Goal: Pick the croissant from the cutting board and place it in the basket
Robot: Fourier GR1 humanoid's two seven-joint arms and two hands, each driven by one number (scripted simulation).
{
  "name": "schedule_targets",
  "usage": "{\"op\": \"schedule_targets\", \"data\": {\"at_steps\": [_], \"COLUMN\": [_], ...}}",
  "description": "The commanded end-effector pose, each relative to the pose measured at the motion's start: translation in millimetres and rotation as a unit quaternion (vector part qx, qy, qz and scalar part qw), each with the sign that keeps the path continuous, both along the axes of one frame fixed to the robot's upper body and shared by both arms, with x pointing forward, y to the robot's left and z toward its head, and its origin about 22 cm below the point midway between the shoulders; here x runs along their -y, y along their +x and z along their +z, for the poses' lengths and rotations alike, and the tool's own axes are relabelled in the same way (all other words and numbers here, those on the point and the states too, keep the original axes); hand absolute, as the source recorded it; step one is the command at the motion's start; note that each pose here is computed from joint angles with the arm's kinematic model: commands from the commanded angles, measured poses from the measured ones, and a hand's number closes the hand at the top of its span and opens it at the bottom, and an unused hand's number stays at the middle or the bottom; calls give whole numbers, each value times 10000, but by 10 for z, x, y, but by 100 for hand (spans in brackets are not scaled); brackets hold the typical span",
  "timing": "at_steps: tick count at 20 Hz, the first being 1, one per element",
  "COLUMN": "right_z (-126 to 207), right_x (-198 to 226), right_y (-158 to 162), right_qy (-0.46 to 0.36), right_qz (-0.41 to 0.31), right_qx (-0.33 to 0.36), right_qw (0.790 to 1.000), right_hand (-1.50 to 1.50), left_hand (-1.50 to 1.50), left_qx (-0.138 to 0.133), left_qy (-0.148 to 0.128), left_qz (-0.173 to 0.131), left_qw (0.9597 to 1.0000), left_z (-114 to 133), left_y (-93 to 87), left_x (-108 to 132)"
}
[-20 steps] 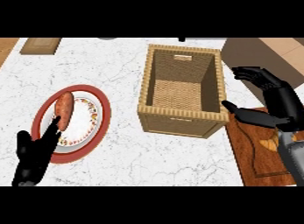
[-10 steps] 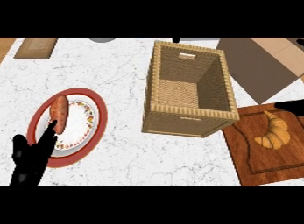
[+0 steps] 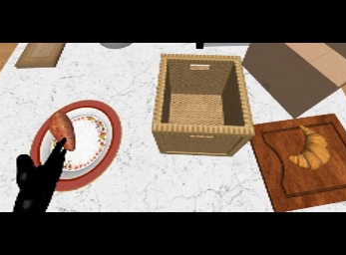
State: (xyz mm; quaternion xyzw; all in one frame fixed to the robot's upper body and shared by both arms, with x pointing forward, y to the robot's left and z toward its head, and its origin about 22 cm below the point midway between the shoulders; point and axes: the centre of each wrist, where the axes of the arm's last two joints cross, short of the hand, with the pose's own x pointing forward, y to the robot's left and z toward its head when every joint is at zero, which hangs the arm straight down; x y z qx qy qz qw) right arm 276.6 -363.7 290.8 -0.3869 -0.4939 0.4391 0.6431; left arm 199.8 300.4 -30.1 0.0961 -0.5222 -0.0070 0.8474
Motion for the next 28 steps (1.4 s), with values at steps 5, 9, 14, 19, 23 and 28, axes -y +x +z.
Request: {"op": "schedule_targets", "data": {"at_steps": [5,9,14,19,23,28], "right_z": [405,320,96,-220,-671,-1017], "right_x": [86,158,86,179,88,-95], "right_y": [-204,-268,-254,-264,-267,-192], "right_qy": [-518,-372,-78,101,143,-9], "right_qz": [16,21,11,81,122,-18], "right_qx": [-1233,-1244,-1081,-1064,-975,-1044], "right_qw": [9910,9915,9941,9942,9951,9945], "right_hand": [-150,-150,-150,-150,-150,-150], "left_hand": [0,0,0,0,0,0], "left_qx": [-434,-429,-451,-479,-415,-361], "left_qy": [-190,-215,-119,-252,-197,-152], "left_qz": [18,-5,-30,-133,-119,-152], "left_qw": [9989,9988,9989,9984,9989,9991], "left_z": [-215,-151,-171,-233,-167,-114], "left_y": [-123,-134,126,-103,-70,-63], "left_x": [149,49,104,188,98,151]}}
